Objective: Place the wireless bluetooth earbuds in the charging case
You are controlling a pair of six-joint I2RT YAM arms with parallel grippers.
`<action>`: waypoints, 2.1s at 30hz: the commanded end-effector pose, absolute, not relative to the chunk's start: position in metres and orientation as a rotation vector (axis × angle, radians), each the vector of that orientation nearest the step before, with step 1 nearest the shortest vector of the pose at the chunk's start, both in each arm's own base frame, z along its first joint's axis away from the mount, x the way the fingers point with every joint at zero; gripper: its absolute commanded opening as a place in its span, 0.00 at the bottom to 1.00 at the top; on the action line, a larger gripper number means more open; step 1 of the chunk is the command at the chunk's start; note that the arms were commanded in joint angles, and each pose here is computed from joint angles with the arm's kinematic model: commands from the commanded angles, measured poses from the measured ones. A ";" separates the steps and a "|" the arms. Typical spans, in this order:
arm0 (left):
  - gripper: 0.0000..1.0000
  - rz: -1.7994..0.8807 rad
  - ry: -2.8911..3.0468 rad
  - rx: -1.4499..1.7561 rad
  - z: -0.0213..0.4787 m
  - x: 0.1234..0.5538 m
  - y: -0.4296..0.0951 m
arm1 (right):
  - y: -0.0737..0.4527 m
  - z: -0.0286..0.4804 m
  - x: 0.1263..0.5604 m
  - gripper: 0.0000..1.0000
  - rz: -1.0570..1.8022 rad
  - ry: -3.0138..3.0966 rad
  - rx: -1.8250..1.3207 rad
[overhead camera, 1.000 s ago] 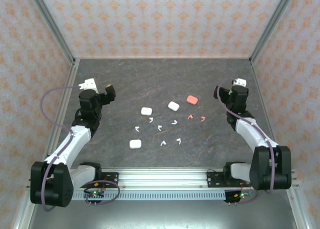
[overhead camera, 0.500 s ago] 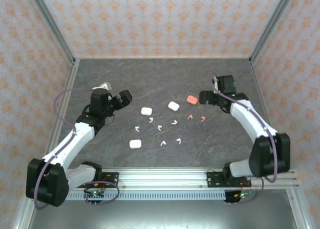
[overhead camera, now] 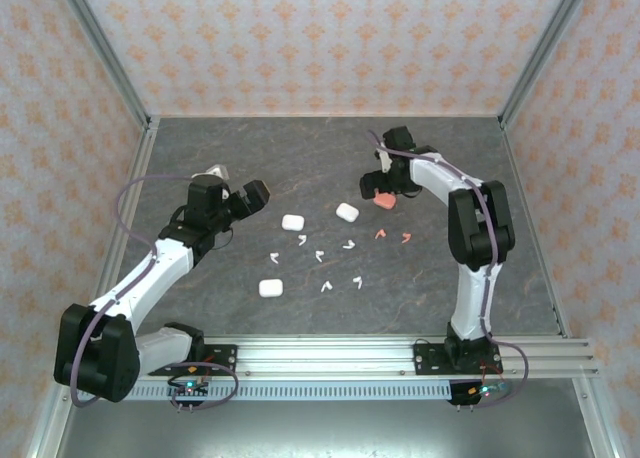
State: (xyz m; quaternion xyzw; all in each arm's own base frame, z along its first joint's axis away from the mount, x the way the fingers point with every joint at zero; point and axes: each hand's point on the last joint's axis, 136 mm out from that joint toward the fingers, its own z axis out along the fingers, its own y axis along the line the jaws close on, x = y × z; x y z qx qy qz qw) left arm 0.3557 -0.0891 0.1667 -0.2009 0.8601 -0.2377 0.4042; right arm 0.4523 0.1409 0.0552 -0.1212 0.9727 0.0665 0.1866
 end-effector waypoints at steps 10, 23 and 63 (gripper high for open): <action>1.00 -0.576 2.189 -0.481 0.173 0.358 -0.092 | 0.145 0.023 0.438 0.98 0.204 2.875 -0.445; 1.00 -0.557 2.198 -0.482 0.173 0.355 -0.089 | 0.146 0.022 0.405 0.87 0.147 2.904 -0.545; 1.00 -0.553 2.162 -0.402 0.200 0.349 -0.090 | 0.141 0.068 0.421 0.43 -0.002 2.656 -0.585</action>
